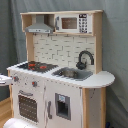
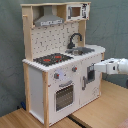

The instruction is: Play with the kitchen

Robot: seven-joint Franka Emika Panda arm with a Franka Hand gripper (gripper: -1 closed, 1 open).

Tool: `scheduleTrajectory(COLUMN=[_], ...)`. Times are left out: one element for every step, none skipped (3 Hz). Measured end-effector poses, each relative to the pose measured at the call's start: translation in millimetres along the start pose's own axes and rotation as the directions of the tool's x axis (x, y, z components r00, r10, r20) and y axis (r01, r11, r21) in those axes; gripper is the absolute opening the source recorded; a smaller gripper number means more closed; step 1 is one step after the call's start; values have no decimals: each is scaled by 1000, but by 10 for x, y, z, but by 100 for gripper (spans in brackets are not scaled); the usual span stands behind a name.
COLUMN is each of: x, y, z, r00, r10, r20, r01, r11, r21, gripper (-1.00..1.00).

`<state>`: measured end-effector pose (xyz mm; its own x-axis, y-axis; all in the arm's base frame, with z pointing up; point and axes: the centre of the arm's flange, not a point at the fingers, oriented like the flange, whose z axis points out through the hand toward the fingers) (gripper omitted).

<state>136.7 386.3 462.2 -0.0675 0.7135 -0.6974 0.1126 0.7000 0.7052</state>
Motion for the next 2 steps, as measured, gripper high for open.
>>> scheduleTrajectory(x=[-244,-467], y=[160,337], z=[18,126], r00=[1000,1000], r10=[-12,-12], r20=[5,12], r01=[12,12], r11=[1000,1000], r21=[-11,-24], gripper=[100,100])
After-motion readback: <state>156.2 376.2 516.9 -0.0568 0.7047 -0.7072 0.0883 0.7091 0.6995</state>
